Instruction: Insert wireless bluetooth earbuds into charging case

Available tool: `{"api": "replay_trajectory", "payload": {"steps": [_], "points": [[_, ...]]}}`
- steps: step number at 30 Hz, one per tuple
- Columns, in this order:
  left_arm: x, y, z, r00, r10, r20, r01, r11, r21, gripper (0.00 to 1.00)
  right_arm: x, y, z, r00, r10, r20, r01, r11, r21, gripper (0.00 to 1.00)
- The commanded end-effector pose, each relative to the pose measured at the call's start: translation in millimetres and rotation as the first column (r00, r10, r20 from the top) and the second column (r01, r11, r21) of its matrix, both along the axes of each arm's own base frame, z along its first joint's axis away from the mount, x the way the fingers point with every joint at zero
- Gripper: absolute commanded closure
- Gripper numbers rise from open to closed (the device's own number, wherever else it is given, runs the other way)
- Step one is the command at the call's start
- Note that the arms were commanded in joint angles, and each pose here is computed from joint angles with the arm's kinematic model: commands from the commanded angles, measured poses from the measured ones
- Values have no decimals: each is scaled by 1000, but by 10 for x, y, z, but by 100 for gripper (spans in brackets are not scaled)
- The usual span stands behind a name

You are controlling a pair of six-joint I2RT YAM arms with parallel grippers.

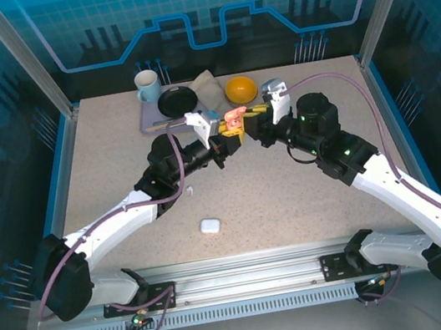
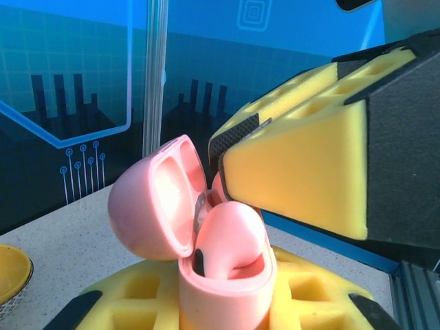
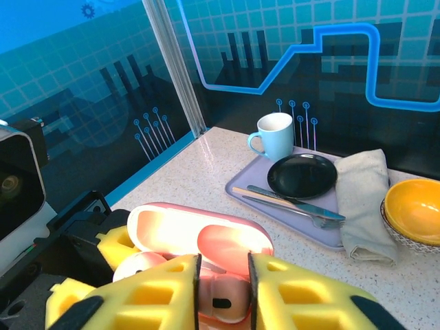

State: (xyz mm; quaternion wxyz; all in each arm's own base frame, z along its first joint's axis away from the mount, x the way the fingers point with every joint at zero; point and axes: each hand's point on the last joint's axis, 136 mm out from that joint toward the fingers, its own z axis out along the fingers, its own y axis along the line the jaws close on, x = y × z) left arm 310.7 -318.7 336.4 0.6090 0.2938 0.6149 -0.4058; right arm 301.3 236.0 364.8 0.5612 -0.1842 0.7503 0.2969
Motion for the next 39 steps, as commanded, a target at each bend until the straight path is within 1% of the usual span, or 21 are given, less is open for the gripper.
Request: {"api": "replay_trajectory", "payload": {"steps": [1,4,7,12,17,20,23,28,32,35,39], "points": [[11,15,360,997,2,71,4,997,-73,100,-67,12,-55,1000,19,-18,-20,1000,-13,70],[8,13,350,998,-1,69,6,997,-72,100,-40,0,2,1000,6,-16,-6,1000,1,60],[15,12,331,998,0,65,4,997,-71,100,-15,-21,75,1000,-10,-22,11,1000,24,54],[21,5,285,998,-1,55,5,997,-72,100,29,-170,297,998,-58,-22,60,993,102,39],[34,-1,200,999,0,41,3,998,-70,100,46,-287,552,997,-67,-31,71,983,170,32],[41,-3,138,999,1,33,1,998,-65,100,104,-336,623,995,-81,-64,92,978,186,32],[39,-4,70,1000,0,31,2,999,-50,100,218,-348,581,986,-101,-133,120,982,142,32],[27,-24,-79,1000,-12,28,12,1000,-10,100,426,-266,295,943,-121,-309,127,992,0,32],[13,-64,-178,999,-35,17,35,999,21,100,570,-147,-14,883,-122,-453,89,992,-94,34],[6,-81,-229,999,-46,11,46,998,41,100,642,-89,-238,841,-133,-524,69,988,-141,35],[-7,-78,-243,999,-48,17,47,998,50,100,695,-79,-466,806,-157,-570,57,980,-190,38]]}}
